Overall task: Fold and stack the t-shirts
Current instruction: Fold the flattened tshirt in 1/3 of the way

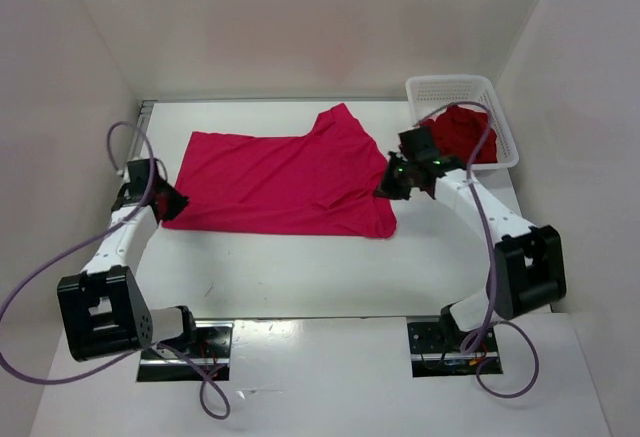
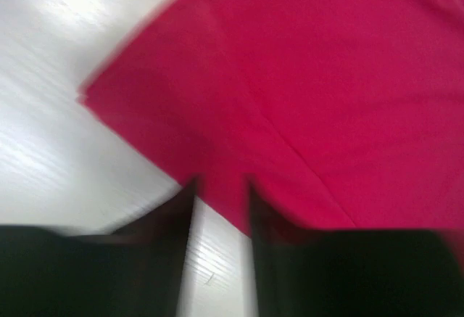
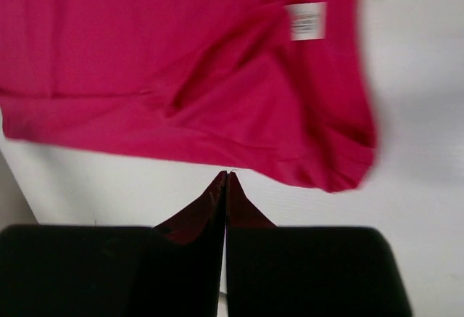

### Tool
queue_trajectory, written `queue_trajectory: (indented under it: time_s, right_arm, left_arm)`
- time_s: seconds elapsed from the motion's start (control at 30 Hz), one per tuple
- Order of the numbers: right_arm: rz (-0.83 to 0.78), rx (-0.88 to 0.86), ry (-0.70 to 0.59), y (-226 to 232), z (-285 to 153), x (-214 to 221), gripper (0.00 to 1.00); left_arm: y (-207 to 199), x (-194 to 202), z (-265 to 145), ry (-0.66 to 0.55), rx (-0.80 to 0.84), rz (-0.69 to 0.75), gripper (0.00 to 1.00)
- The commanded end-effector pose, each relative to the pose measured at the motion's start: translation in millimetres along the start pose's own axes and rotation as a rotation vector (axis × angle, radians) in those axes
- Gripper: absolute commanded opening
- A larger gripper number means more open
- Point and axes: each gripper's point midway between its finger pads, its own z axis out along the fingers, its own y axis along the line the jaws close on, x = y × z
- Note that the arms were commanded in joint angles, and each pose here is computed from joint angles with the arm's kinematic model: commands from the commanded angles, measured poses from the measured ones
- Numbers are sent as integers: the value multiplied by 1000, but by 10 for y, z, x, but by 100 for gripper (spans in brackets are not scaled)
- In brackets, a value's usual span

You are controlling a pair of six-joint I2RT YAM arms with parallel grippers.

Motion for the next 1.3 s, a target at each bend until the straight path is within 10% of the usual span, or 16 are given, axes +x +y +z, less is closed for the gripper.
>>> queue_trajectory:
  time_s: [0.0, 0.47, 1.27]
  right_arm:
    - [-160, -135, 48, 806, 191, 181, 0]
    - [-218, -4, 90, 951, 1015, 436, 37]
    - [-187, 48, 133, 911, 1452, 479, 31]
  left_arm:
    - [-733, 54, -185, -49, 175, 111, 23]
    - [-1370, 1479, -55, 198, 334, 378, 22]
    - [-1214, 1747, 36, 280, 334, 415, 28]
